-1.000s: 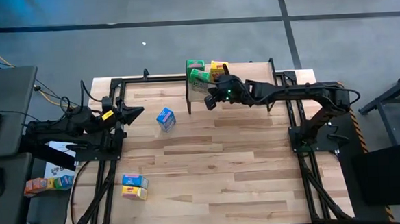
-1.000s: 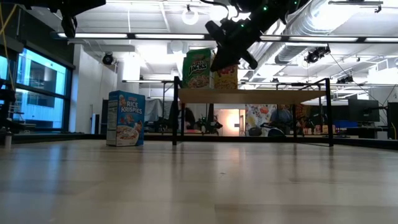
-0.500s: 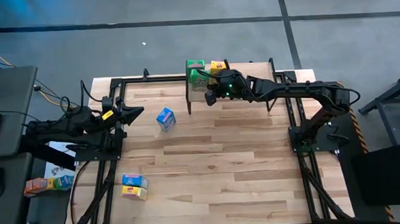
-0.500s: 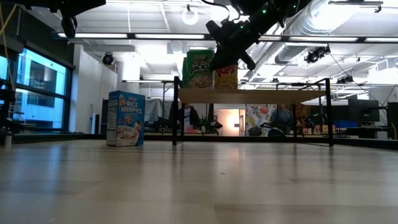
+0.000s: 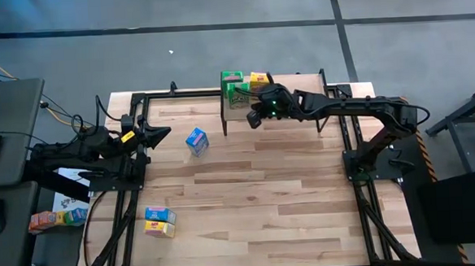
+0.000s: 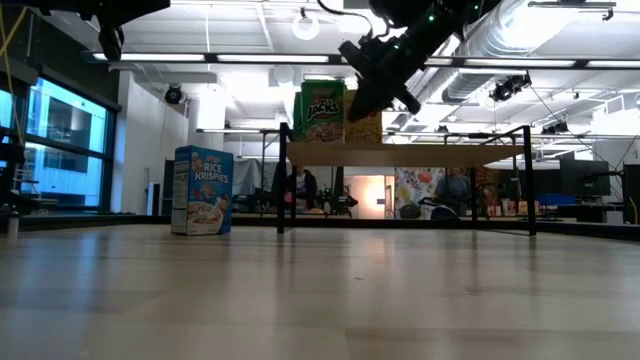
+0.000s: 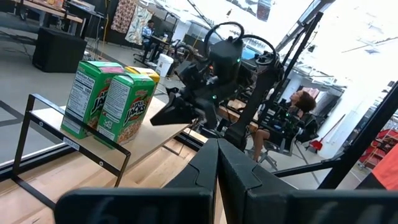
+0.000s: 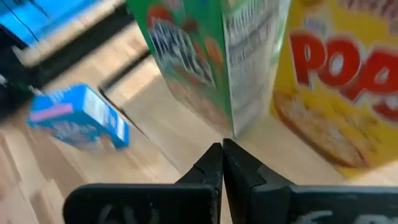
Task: Stack cereal on shelf
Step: Put the green cereal box on the shelf
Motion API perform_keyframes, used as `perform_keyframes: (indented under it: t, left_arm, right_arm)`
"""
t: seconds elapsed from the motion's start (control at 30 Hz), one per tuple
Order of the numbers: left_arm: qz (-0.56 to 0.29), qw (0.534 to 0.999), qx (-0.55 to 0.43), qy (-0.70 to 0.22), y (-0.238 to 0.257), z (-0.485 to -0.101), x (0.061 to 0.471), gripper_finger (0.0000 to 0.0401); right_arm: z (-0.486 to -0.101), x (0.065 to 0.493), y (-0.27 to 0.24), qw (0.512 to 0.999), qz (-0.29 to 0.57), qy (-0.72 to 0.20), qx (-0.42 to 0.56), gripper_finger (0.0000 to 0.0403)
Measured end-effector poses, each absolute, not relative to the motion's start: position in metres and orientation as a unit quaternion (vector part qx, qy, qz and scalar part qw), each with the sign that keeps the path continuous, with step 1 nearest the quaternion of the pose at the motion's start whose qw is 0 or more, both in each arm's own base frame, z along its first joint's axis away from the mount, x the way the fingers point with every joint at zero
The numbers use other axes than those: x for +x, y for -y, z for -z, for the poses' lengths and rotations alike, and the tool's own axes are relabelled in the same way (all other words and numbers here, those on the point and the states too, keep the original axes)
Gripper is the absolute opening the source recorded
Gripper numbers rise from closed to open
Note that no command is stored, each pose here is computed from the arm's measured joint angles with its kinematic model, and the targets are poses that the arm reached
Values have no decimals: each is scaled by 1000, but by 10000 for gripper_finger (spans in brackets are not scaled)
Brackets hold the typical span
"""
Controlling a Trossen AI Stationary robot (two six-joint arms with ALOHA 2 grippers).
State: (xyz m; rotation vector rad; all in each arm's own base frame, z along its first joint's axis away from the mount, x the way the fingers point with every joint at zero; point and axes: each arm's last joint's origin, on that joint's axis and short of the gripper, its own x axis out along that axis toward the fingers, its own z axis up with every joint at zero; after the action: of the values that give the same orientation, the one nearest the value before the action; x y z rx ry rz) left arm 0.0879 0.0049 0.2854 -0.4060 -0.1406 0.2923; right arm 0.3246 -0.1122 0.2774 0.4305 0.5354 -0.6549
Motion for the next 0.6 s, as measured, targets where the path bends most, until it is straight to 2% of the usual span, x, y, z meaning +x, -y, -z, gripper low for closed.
perform_keyframes:
  t: [0.13,0.3,0.6]
  left_arm:
    - [-145,966,-200,69,-5,-285,88,0]
    - [-145,966,-200,69,-5,-285,88,0]
    - [-145,966,-201,70,-5,-285,88,0]
  right_arm:
    - [-275,323,112,883,331,-270,197,0]
    - [-280,324,115,879,372,-238,178,0]
    - [-286,328,117,892,362,-198,185,0]
